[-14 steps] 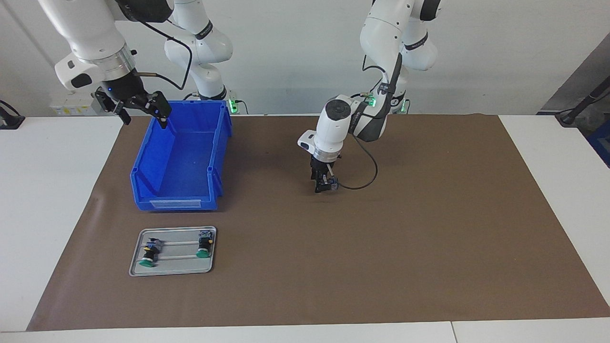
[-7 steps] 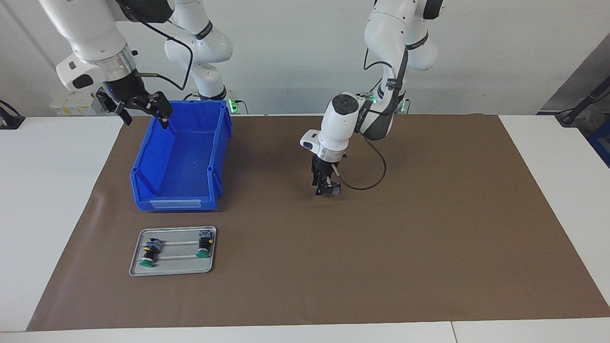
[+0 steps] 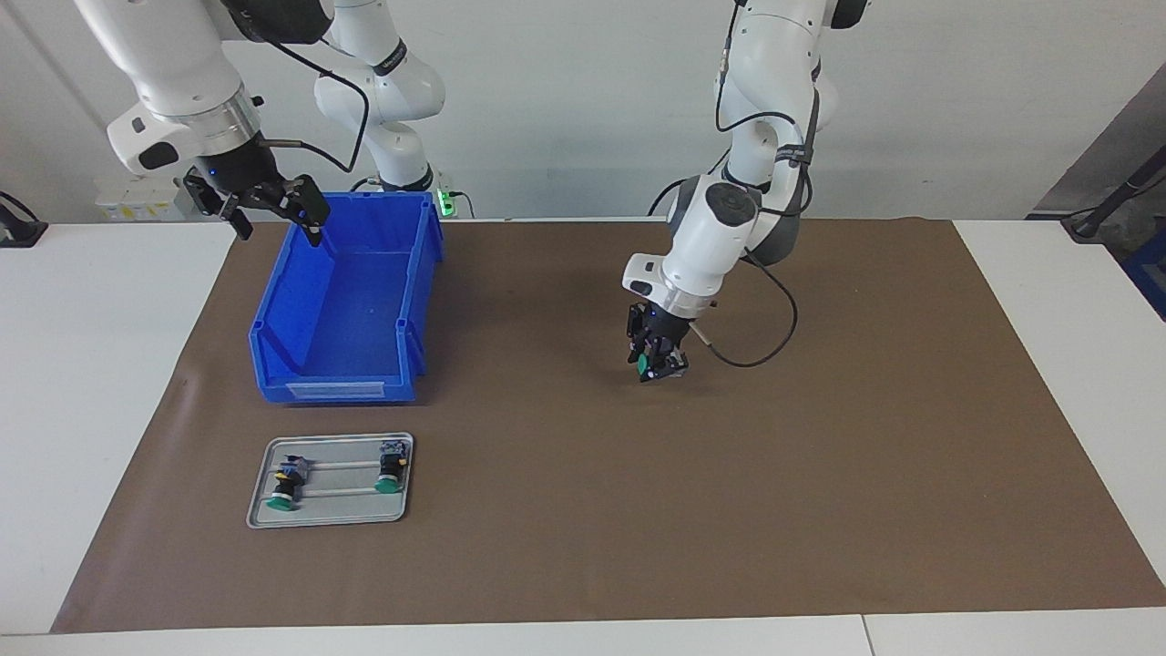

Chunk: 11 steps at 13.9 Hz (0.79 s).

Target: Place and press button with both arms

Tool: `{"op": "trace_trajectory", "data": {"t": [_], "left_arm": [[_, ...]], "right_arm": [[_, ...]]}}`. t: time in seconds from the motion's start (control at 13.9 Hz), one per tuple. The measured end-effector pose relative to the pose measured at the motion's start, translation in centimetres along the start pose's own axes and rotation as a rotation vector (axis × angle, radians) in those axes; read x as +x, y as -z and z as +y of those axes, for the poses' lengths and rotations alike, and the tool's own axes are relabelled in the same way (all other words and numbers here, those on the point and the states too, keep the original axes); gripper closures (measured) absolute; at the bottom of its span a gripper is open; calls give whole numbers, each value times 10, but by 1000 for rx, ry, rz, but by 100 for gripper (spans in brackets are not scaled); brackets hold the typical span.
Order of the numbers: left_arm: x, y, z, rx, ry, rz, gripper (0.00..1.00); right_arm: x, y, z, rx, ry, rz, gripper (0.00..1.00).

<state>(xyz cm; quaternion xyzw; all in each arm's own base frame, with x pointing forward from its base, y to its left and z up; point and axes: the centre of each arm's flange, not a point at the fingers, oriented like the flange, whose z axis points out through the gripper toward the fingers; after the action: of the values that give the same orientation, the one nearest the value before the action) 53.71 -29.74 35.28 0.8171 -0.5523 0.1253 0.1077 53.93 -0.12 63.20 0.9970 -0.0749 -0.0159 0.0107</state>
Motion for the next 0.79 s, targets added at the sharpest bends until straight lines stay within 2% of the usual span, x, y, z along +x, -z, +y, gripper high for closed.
{"op": "trace_trajectory", "data": {"t": [0.22,0.5,0.58,0.79], "left_arm": [[-41,12,-41,-57,72,70,61],[-62,22,-64,-113,147,278,61],[-68,25,-68,-124,150,313,61],[-91,32,-78,-167,203,380,61]], "right_arm": [[0,0,0,0,0,0,0],[0,0,0,0,0,0,0],[0,0,0,0,0,0,0],[0,0,0,0,0,0,0]]}}
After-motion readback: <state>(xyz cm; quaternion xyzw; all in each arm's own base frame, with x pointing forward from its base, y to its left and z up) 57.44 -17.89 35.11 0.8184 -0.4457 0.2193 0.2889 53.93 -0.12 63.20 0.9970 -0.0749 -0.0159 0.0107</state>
